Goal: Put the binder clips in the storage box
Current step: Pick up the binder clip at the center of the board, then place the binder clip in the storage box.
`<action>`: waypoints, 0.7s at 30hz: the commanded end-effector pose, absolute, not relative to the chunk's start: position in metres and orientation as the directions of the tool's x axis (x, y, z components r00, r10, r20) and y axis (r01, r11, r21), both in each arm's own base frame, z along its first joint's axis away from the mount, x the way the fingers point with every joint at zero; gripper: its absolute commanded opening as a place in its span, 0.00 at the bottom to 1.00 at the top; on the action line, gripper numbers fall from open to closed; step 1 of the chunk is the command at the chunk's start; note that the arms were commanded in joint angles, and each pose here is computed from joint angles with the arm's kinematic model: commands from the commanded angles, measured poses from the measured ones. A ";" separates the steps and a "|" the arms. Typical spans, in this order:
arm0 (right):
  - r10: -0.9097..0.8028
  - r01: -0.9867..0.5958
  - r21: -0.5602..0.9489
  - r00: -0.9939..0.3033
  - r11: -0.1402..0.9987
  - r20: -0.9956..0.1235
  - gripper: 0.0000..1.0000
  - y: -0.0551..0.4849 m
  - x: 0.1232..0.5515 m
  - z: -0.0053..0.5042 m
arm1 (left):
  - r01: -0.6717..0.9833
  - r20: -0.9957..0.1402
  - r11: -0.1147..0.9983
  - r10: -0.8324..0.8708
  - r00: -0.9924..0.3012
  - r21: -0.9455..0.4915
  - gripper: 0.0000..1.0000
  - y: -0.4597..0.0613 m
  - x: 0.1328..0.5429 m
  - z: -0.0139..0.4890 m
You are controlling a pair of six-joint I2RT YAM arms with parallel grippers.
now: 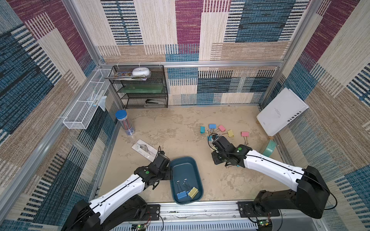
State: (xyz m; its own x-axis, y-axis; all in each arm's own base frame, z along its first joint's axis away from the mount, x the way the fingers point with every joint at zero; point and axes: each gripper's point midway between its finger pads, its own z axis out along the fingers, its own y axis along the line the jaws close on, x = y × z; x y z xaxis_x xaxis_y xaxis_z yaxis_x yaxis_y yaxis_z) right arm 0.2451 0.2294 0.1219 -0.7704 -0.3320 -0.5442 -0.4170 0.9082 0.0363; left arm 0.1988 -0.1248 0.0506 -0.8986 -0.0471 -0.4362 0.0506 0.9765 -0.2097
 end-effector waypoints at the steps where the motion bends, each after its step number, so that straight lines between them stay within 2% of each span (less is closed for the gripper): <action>1: -0.399 -0.510 0.042 -0.720 0.859 -0.567 0.07 0.263 0.225 0.137 | 0.052 -0.451 0.976 -0.050 -0.891 -0.211 0.70 -0.125 0.202 0.054; 9: -0.516 -0.705 0.153 -0.632 0.692 -0.578 0.08 0.363 0.152 0.136 | 0.050 -0.457 0.976 -0.053 -0.888 -0.212 0.70 -0.125 0.202 0.055; 15: -0.565 -0.767 0.205 -0.599 0.608 -0.567 0.09 0.396 0.109 0.120 | 0.049 -0.459 0.977 -0.054 -0.887 -0.210 0.70 -0.124 0.202 0.056; 21: -0.595 -0.780 0.232 -0.601 0.580 -0.533 0.09 0.405 0.094 0.091 | 0.047 -0.462 0.976 -0.057 -0.885 -0.211 0.70 -0.124 0.202 0.056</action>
State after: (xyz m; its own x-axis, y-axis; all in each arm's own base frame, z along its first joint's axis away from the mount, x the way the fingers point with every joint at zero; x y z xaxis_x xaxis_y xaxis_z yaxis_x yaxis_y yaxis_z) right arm 0.0999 0.3914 0.0917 -0.5951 -0.6146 -0.5178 -0.7781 0.6019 0.1797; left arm 0.1998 -0.1253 0.0548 -0.8913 -0.0531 -0.4504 0.0527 0.9743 -0.2192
